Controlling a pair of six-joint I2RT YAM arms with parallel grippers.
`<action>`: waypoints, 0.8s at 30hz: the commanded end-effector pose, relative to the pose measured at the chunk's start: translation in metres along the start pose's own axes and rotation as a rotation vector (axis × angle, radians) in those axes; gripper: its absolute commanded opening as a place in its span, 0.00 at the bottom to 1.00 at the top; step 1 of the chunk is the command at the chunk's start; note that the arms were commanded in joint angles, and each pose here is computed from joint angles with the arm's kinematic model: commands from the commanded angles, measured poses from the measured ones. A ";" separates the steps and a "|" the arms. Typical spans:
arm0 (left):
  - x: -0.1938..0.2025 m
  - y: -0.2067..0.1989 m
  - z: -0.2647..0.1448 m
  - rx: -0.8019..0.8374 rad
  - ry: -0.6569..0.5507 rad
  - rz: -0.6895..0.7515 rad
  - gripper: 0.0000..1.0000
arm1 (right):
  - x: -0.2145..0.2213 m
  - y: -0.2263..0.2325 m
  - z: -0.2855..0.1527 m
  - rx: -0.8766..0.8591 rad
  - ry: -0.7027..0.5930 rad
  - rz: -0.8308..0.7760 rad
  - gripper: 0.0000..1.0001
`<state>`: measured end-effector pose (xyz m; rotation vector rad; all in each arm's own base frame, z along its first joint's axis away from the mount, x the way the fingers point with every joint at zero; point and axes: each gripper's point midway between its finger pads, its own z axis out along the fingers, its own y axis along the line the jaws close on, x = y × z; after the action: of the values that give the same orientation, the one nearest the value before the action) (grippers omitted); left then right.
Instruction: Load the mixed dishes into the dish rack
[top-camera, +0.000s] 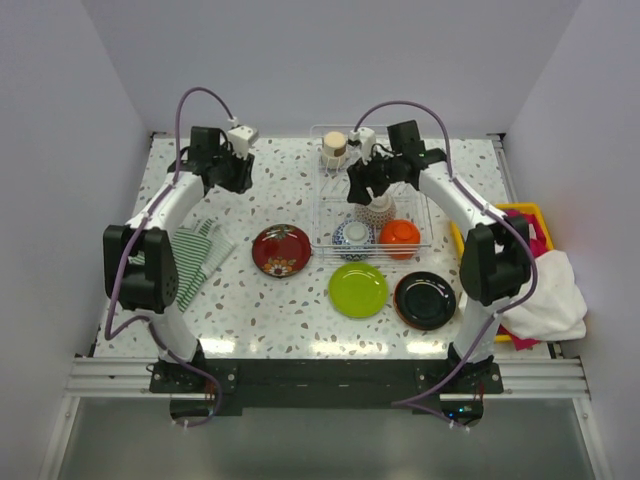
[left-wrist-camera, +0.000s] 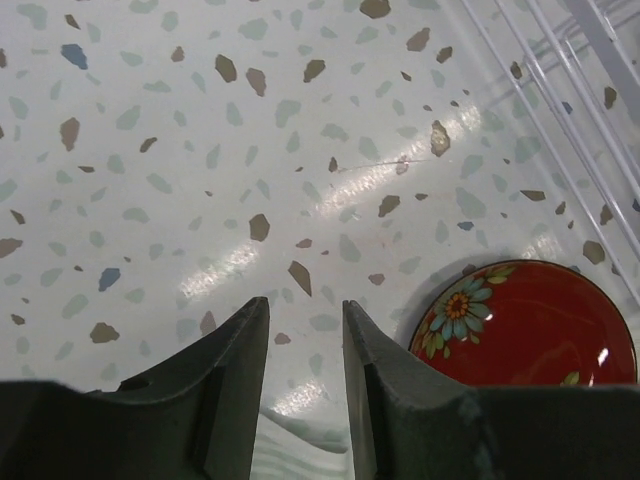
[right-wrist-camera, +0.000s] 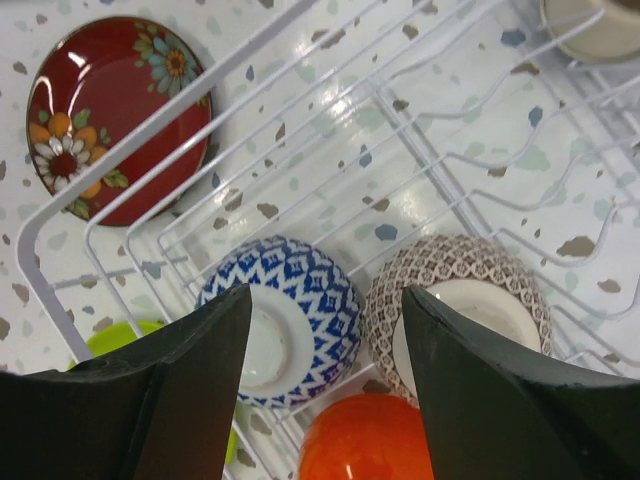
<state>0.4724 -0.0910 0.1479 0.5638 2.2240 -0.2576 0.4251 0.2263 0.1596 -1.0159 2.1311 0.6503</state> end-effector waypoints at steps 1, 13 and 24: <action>0.016 -0.032 -0.011 0.138 0.007 0.031 0.41 | -0.067 0.021 -0.019 0.035 -0.182 -0.110 0.66; 0.070 -0.046 0.006 0.178 0.112 -0.061 0.42 | -0.048 0.045 -0.038 0.041 -0.147 0.005 0.65; 0.094 -0.074 0.041 0.378 0.200 -0.189 0.48 | -0.047 0.041 -0.049 0.100 -0.119 0.110 0.65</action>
<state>0.4097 -0.1240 0.0455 0.5991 2.4655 -0.6335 0.3953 0.2454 0.2067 -0.8440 2.1282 0.6669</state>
